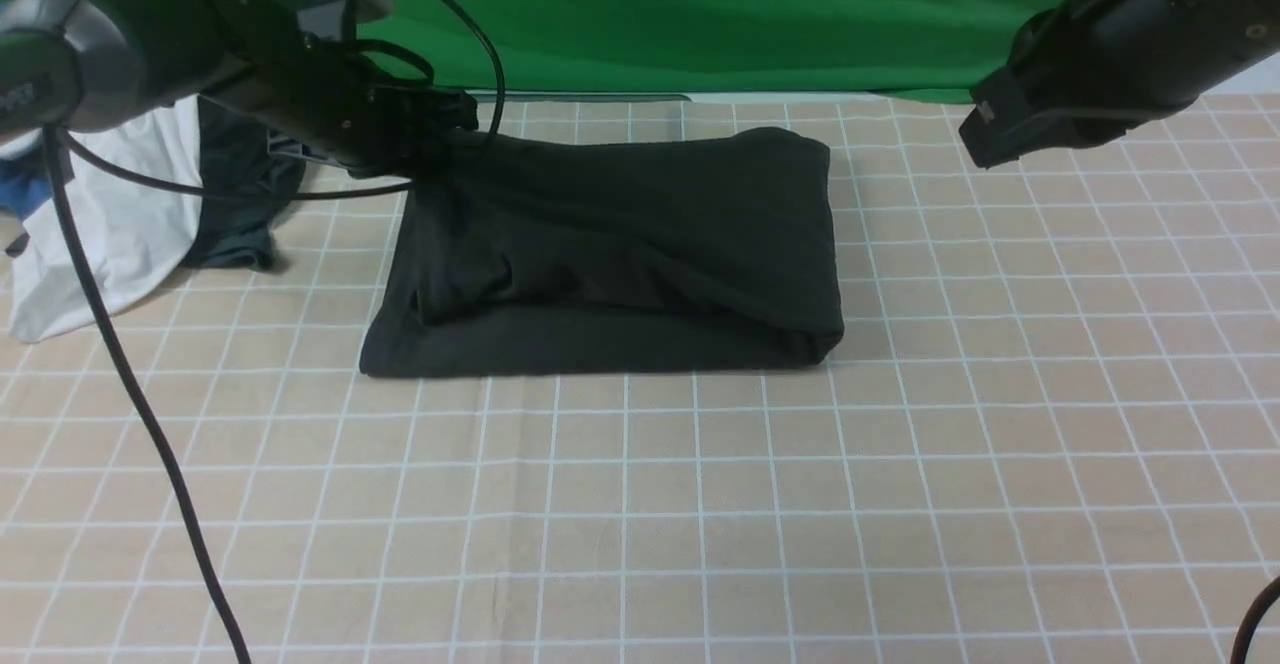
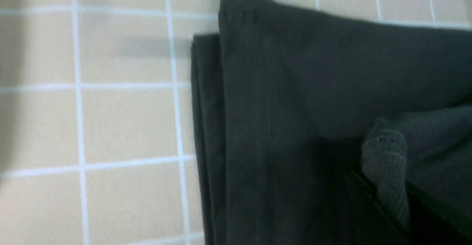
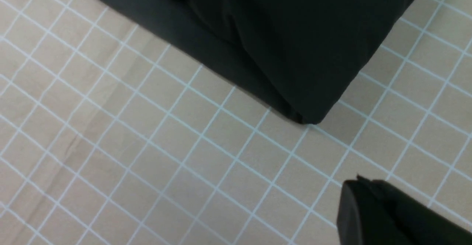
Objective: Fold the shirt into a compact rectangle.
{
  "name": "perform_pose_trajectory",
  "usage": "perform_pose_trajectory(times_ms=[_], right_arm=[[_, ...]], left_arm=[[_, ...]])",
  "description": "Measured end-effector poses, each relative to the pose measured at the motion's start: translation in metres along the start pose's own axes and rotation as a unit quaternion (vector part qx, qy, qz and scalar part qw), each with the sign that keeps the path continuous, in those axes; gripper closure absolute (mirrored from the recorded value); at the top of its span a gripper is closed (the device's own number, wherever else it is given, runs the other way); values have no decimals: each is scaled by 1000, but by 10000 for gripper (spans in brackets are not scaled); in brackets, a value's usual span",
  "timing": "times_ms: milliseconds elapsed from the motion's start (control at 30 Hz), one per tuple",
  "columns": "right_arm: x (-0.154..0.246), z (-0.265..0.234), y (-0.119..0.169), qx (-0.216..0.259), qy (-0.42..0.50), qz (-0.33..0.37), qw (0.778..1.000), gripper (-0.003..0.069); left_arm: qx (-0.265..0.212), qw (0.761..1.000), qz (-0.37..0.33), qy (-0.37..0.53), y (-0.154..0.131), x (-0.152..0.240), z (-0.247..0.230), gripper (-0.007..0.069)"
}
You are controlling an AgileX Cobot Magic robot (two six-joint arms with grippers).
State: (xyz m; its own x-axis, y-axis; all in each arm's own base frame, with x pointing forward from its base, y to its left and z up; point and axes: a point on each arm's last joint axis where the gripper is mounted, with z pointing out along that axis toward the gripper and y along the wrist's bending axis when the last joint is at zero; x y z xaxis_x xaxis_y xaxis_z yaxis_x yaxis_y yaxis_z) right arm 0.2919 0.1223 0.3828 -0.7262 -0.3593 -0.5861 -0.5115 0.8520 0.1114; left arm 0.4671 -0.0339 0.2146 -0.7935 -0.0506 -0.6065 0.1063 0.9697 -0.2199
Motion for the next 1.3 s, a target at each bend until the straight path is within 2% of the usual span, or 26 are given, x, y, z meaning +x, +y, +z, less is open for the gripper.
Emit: perform_pose_trajectory(times_ms=[100,200,233,300,367,467,533,700,833,1067,1300], right_arm=[[0,0,1,-3,-2,2,1000,624],[-1,0,2,-10,-4,6,1000,624],[-1,0,2,-10,-4,6,1000,624],[-1,0,2,-13,-4,7,1000,624],[-1,0,3,-14,-5,8,1000,624],[-1,0,3,-15,-5,9,1000,624],[-1,0,3,-17,-6,9,1000,624],[-1,0,3,-18,-8,11,1000,624],[-2,0,3,-18,-8,11,1000,624],[-2,0,3,-19,-9,10,1000,624],[-3,0,4,-20,-14,0,1000,624]], left_arm=[[-4,1000,5,-3,1,0,0,578],[-9,1000,12,12,1,2,0,482],[-9,1000,12,13,1,2,0,475],[-13,1000,8,27,3,5,0,358],[-15,999,0,44,2,7,-4,275],[-18,997,-22,72,-1,7,-16,197],[-21,994,-52,92,-3,7,-27,179],[-19,983,-91,157,-7,16,-37,186],[-20,976,-99,194,-6,28,-33,242],[-22,977,-92,193,-1,37,-16,254],[21,976,-92,194,-5,42,-2,254]])
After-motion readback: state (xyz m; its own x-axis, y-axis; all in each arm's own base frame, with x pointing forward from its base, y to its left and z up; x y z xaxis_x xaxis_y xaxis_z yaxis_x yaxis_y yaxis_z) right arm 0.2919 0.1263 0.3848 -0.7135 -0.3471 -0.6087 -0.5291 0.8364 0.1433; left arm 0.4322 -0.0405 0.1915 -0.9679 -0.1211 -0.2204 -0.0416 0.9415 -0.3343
